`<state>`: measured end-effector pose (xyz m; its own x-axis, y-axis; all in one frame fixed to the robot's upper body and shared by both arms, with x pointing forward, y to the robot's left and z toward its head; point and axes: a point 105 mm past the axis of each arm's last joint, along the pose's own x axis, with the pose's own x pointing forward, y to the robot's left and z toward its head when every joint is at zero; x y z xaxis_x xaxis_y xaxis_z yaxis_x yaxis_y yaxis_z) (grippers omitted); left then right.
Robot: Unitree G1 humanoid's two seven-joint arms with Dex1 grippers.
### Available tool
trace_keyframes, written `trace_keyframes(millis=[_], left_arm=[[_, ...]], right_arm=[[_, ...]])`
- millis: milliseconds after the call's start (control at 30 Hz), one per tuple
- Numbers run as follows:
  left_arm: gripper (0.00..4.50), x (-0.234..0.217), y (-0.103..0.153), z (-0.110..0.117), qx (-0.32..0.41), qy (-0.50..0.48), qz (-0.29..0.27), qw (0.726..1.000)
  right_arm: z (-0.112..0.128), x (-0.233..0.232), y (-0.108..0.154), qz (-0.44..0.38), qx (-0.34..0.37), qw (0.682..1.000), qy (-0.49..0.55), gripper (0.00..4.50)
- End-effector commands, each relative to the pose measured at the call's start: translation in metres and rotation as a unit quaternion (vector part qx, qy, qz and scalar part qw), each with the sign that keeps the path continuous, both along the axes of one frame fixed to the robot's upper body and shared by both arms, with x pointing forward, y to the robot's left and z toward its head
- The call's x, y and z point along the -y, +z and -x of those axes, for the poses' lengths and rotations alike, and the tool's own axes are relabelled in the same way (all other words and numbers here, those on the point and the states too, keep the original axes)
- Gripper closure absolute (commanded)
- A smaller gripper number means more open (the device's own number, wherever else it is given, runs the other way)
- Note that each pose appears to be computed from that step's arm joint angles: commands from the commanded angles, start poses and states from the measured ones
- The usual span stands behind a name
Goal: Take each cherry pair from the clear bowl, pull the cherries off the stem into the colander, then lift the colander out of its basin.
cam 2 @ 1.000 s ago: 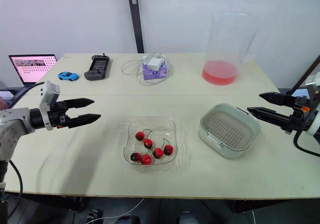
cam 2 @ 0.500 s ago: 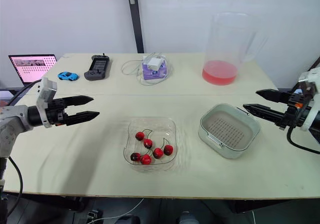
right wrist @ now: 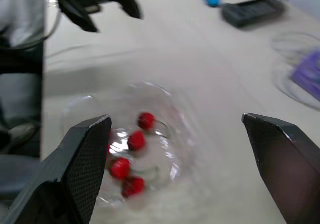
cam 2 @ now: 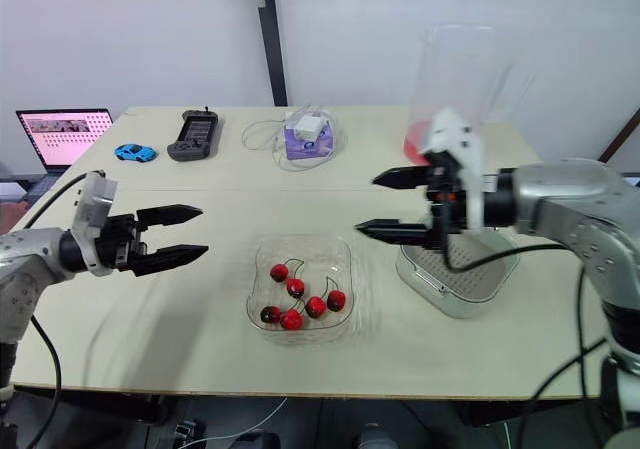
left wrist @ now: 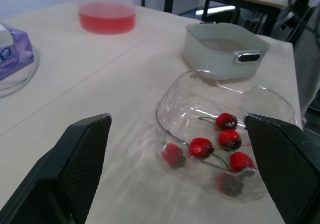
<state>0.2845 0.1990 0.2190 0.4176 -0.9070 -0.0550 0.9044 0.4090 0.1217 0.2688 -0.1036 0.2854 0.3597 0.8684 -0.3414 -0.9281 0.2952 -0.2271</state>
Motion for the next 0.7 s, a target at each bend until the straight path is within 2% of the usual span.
trace_keyframes(millis=[33,133,267,367,600,700], left_arm=[[0.0,0.003,0.008,0.007,0.024,-0.007,0.009,1.0],[0.0,0.002,0.001,0.008,0.02,-0.005,0.003,1.0],[0.0,-0.001,-0.005,0.008,0.019,0.0,-0.005,1.0],[0.0,-0.006,-0.004,0.007,0.013,0.015,0.004,1.0],[0.0,-0.011,0.001,0.009,0.024,0.034,0.001,0.999],[0.0,-0.012,0.004,0.008,0.029,0.042,0.007,0.999]], right_arm=[[0.0,-0.024,-0.009,0.054,-0.034,0.998,0.002,0.04],[-0.004,-0.058,-0.021,0.094,-0.051,0.994,0.019,0.04],[-0.015,-0.08,-0.038,0.122,-0.062,0.991,0.002,0.04],[-0.026,-0.097,-0.071,0.157,-0.082,0.983,-0.042,0.04],[-0.033,-0.103,-0.106,0.179,-0.102,0.974,-0.095,0.04],[-0.032,-0.104,-0.113,0.175,-0.119,0.973,-0.095,0.82]])
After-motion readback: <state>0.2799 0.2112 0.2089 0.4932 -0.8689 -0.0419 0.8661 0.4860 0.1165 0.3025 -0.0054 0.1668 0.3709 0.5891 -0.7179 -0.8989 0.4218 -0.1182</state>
